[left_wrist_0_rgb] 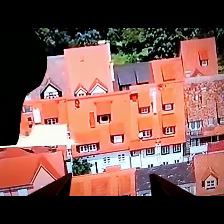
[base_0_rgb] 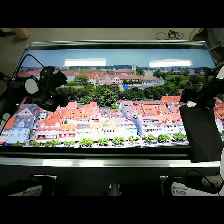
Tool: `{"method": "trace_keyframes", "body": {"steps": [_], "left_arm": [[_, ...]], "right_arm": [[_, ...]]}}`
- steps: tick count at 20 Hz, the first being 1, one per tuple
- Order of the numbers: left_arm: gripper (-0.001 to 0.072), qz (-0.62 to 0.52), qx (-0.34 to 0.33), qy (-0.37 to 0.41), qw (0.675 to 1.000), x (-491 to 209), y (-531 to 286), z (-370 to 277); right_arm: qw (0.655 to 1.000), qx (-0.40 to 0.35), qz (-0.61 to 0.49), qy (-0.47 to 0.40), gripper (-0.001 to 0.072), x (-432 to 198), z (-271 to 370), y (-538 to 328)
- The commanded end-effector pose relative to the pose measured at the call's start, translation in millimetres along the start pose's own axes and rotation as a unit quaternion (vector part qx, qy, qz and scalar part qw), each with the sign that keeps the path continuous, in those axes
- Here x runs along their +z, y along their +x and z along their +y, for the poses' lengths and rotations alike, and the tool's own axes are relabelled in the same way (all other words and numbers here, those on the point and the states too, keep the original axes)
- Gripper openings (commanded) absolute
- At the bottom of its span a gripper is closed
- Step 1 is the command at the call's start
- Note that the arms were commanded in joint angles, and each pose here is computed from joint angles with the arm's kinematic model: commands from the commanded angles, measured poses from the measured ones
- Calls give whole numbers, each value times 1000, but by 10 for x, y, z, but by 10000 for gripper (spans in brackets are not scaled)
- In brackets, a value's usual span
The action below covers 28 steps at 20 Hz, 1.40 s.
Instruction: Fold the shirts.
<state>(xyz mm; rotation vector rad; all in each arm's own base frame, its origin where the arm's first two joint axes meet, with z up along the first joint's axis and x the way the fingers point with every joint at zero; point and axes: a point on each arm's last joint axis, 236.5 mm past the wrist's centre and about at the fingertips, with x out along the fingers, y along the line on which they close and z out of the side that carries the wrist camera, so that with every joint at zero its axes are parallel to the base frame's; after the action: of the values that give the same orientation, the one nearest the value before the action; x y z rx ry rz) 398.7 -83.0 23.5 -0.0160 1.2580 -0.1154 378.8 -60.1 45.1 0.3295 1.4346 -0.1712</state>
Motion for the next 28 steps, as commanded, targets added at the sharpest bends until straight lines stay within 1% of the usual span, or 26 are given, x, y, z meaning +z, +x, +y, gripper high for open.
{"method": "trace_keyframes", "body": {"steps": [1, 13, 15, 18, 19, 20, 21, 22, 23, 24, 26, 28], "left_arm": [[571, 0, 0, 0, 1000, -1, 4, 3], [572, 0, 0, 0, 1000, -1, 4, 3], [571, -24, -7, -4, 1000, 118, 12, -32], [572, -102, -22, -15, 994, 508, 29, -95], [642, -120, -22, -8, 993, 594, 26, -96], [698, -132, -8, -4, 991, 671, 16, -5], [698, -118, 21, -29, 992, 676, 25, 230], [703, -80, 62, -59, 993, 596, 17, 605], [704, -45, 96, -101, 989, 495, -15, 993], [703, -23, 114, -158, 981, 393, -57, 1368], [704, -21, 109, -290, 951, 209, -57, 1901], [703, -32, 72, -358, 930, 122, 95, 2057]], "right_arm": [[1000, 0, 0, 0, 628, 0, -1, 3], [1000, 1, -3, 0, 628, 18, 1, 4], [997, 9, -71, 5, 628, 337, 39, -20], [988, 26, -151, 15, 628, 708, 110, -108], [986, 31, -164, 21, 628, 769, 128, -129], [984, 35, -172, 30, 628, 805, 137, -142], [984, 37, -172, 32, 628, 806, 146, -143], [984, 38, -171, 32, 628, 804, 150, -141], [984, 38, -170, 32, 629, 799, 150, -141], [985, 38, -165, 32, 628, 778, 152, -132], [985, 43, -162, 33, 628, 765, 174, -130], [987, 46, -153, 34, 628, 723, 191, -117]]}}
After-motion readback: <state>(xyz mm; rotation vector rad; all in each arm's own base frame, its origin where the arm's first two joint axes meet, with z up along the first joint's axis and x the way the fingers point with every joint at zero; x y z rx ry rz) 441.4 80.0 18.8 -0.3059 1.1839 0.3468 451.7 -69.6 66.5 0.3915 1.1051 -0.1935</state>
